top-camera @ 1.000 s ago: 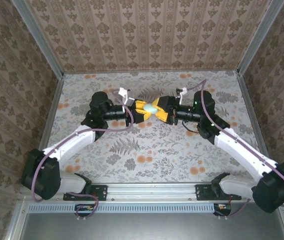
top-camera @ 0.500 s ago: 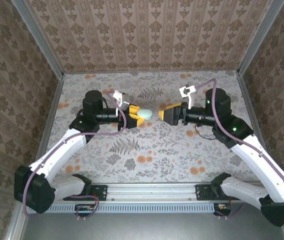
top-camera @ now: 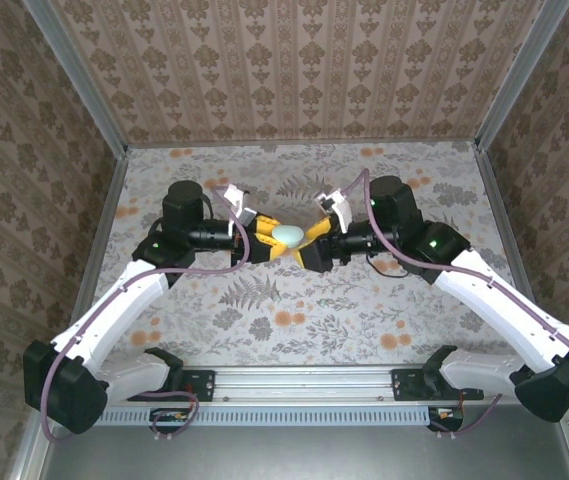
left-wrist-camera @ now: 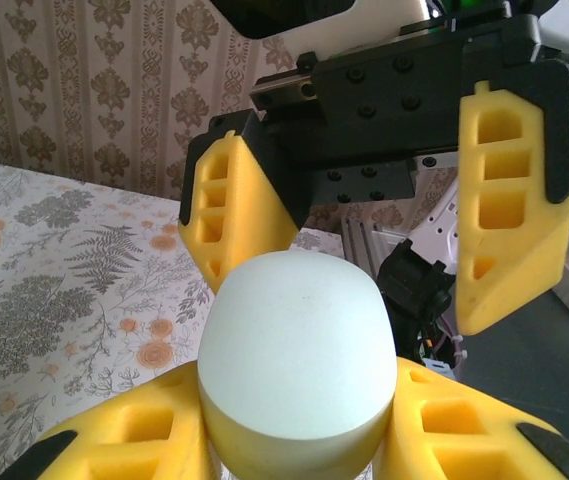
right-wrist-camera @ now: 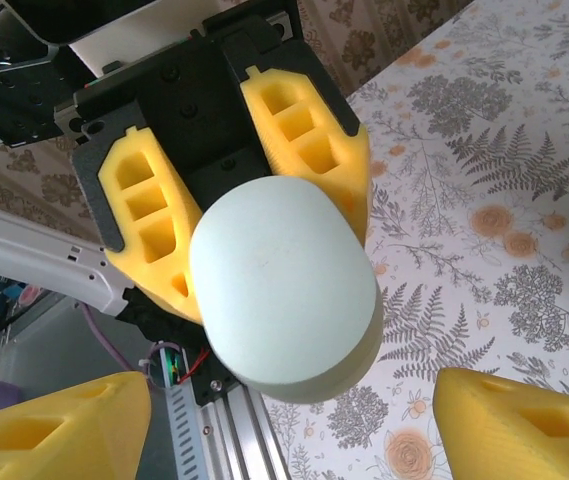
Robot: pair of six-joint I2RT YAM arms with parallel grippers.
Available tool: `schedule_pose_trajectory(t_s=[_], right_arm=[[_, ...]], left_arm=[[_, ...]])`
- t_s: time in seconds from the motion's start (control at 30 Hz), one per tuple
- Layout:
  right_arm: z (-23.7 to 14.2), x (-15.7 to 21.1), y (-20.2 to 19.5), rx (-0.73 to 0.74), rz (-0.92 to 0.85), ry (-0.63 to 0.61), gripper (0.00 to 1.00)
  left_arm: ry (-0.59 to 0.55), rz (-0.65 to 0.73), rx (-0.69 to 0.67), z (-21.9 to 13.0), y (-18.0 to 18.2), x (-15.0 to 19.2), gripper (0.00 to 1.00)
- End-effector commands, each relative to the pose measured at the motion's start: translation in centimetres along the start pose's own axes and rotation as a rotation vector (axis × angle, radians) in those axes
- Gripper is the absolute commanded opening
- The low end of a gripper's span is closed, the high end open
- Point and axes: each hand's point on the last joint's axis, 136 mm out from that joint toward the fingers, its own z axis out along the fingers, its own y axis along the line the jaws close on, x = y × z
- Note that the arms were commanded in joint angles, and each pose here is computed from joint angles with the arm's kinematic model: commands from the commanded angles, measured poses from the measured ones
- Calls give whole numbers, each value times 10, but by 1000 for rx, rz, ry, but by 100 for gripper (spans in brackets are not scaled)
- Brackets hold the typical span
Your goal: Insert the wireless bluetooth earbuds into the charging case
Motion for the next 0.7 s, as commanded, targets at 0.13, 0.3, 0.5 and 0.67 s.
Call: schedule_pose_trajectory(t_s=[0.13,0.3,0.5,0.67], right_arm=[[2,-16,2,5,-52,-26,65],[2,-20,-3,36,-55,-41,53],[1,-24,-15,77,22,-63,45],[-2,-29,-30,97,129,-91,49]], left_arm=[[-12,48,47,-4,-13,-13,18],[-10,41,63,-3,-14,-11,18],[-8,40,74,-2,-15,-10,18],[-6,38,77,-2,-15,-9,17]])
